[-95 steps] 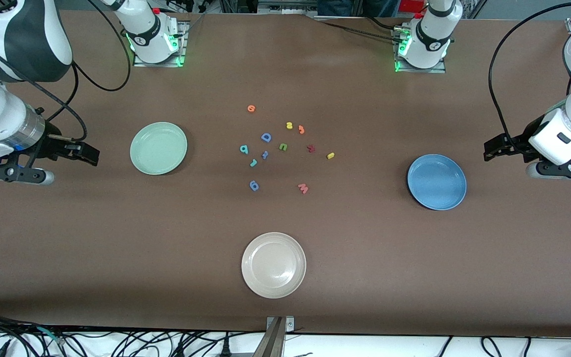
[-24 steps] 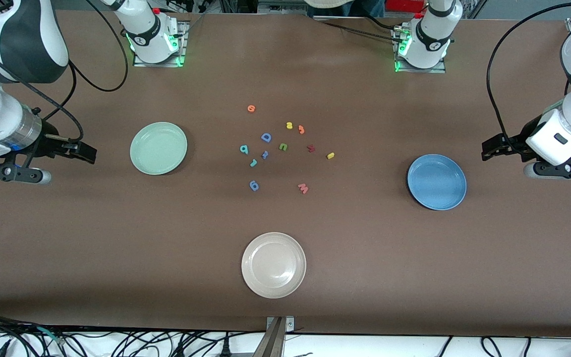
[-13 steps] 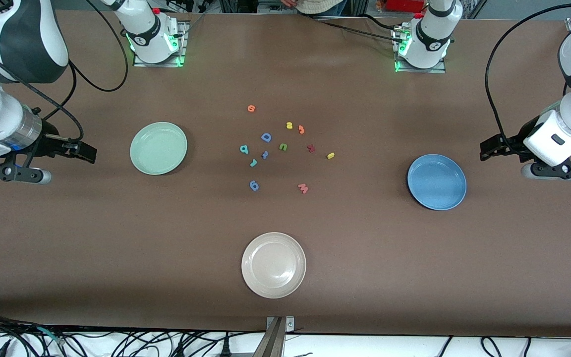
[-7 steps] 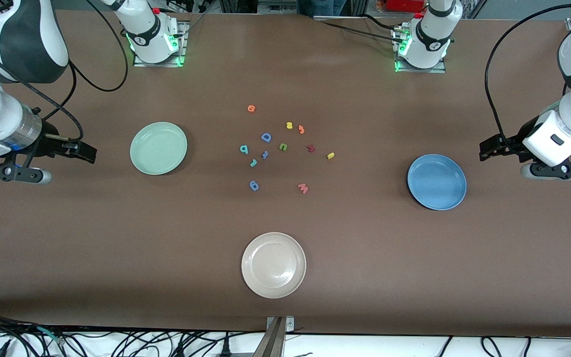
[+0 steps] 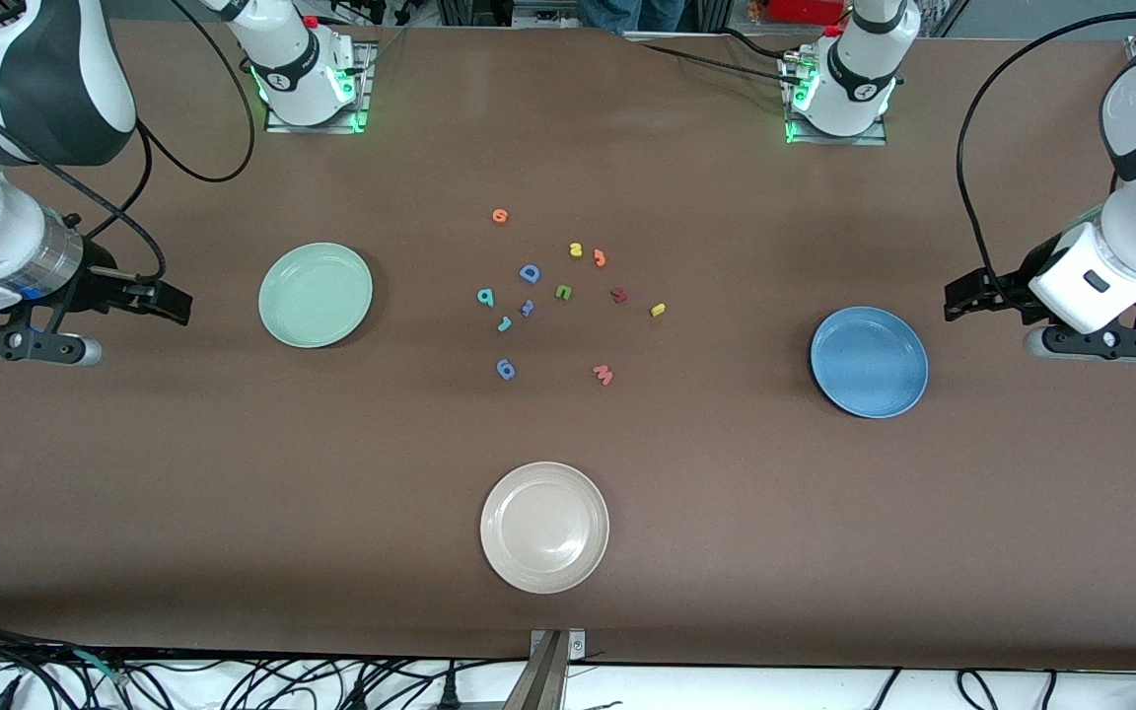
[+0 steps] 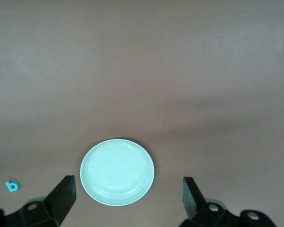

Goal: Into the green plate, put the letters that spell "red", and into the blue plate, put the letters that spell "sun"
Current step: 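Move the left gripper over the letters while the right gripper reaches them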

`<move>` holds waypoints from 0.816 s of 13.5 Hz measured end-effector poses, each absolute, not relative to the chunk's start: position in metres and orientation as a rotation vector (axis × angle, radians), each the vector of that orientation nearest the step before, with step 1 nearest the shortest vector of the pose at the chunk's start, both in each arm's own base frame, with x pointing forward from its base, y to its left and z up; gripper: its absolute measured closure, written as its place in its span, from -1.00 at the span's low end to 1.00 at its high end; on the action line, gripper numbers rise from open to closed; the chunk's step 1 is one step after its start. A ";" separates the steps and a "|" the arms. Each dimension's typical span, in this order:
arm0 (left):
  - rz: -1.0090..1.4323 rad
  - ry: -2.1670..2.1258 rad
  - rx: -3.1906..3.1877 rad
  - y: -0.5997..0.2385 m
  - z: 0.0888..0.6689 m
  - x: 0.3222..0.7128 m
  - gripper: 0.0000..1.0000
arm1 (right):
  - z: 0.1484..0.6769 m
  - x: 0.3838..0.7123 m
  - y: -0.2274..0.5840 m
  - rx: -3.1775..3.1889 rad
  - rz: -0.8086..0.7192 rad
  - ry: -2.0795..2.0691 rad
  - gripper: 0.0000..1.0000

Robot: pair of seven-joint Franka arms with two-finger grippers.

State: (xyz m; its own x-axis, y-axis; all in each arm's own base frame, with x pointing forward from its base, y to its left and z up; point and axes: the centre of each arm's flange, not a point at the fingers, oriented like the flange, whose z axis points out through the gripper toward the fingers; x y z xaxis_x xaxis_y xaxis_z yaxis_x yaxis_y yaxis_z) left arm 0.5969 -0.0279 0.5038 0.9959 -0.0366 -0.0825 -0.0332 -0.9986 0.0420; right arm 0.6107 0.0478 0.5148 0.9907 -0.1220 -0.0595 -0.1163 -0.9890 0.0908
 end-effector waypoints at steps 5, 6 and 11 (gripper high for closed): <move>-0.271 -0.316 3.041 -0.136 0.426 0.603 -1.00 | 0.515 0.611 0.047 3.047 -0.100 -0.184 -1.00; -0.291 -0.377 3.030 -0.162 0.413 0.600 -1.00 | 0.515 0.611 0.047 3.047 -0.100 -0.185 -1.00; -0.360 -0.678 2.988 -0.285 0.381 0.559 -1.00 | 0.515 0.611 0.044 3.046 -0.100 -0.192 -1.00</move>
